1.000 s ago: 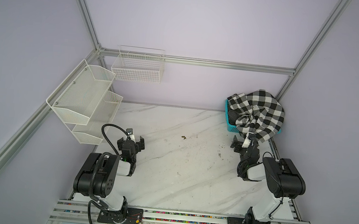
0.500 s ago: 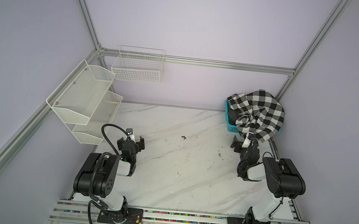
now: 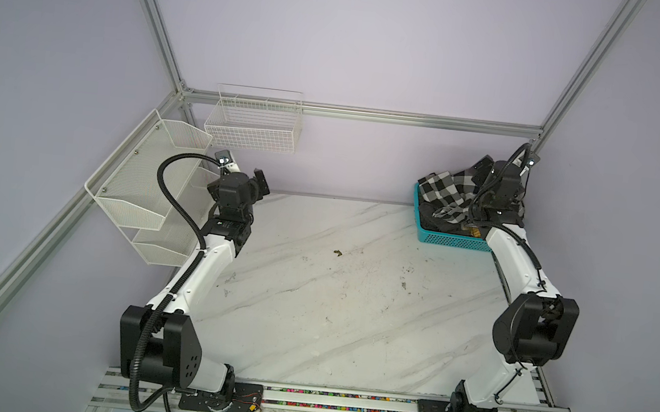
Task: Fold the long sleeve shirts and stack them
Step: 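Grasp the black-and-white check shirt in the teal basket with the right gripper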
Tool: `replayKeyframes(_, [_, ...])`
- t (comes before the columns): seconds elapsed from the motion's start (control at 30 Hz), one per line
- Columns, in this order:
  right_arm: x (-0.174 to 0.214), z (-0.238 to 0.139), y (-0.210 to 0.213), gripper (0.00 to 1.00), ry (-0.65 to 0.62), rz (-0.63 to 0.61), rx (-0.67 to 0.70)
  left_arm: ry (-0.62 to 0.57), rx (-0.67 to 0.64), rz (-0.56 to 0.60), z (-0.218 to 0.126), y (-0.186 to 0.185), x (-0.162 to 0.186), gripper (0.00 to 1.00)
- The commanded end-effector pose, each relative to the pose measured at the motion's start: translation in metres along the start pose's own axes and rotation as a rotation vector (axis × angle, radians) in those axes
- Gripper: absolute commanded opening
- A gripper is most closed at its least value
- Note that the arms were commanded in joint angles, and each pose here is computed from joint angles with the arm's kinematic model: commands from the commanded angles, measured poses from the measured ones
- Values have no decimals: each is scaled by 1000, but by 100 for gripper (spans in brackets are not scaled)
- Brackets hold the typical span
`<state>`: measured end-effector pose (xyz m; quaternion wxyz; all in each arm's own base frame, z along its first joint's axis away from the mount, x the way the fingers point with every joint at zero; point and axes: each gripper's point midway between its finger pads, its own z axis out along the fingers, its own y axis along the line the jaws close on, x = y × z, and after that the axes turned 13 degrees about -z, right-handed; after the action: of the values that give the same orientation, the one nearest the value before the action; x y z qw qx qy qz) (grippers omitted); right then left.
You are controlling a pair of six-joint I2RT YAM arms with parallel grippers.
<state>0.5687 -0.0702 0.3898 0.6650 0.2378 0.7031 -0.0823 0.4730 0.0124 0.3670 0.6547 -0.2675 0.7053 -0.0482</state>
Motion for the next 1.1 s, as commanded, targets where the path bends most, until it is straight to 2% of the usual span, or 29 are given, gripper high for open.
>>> replayKeyframes(0.0, [117, 12, -18, 97, 420, -119, 113, 270, 123, 59, -10, -54, 73, 100])
replayKeyframes(0.13, [133, 10, -16, 96, 465, -160, 82, 421, 243, 113, -28, -95, 127, 100])
replayKeyframes(0.27, [148, 3, -23, 91, 524, -163, 99, 529, 313, 165, -48, -114, 166, 100])
replayKeyframes(0.47, [166, -10, -40, 86, 583, -206, 152, 591, 351, 173, -59, -121, 186, 100])
replayKeyframes(0.5, [169, -11, -43, 81, 591, -211, 157, 597, 352, 173, -59, -121, 188, 100])
replayKeyframes(0.53, [171, -12, -45, 72, 594, -216, 164, 602, 355, 172, -59, -122, 189, 100])
replayKeyframes(0.6, [173, -13, -48, 36, 598, -220, 175, 611, 352, 176, -60, -122, 190, 99])
replayKeyframes(0.67, [167, -14, -45, 11, 587, -208, 161, 616, 345, 181, -61, -120, 190, 97])
replayKeyframes(0.73, [155, -15, -37, 0, 564, -188, 120, 617, 335, 179, -62, -118, 188, 97])
replayKeyframes(0.83, [123, -18, 1, 0, 506, -145, -57, 612, 322, 167, -63, -117, 182, 96])
replayKeyframes(0.93, [90, -37, 72, 0, 459, -122, -325, 583, 264, 159, -59, -113, 168, 96])
replayKeyframes(1.0, [68, -74, 145, 0, 422, -160, -554, 546, 198, 147, -54, -107, 152, 96])
replayKeyframes(1.07, [51, -138, 228, 0, 377, -258, -795, 511, 154, 129, -49, -103, 135, 97])
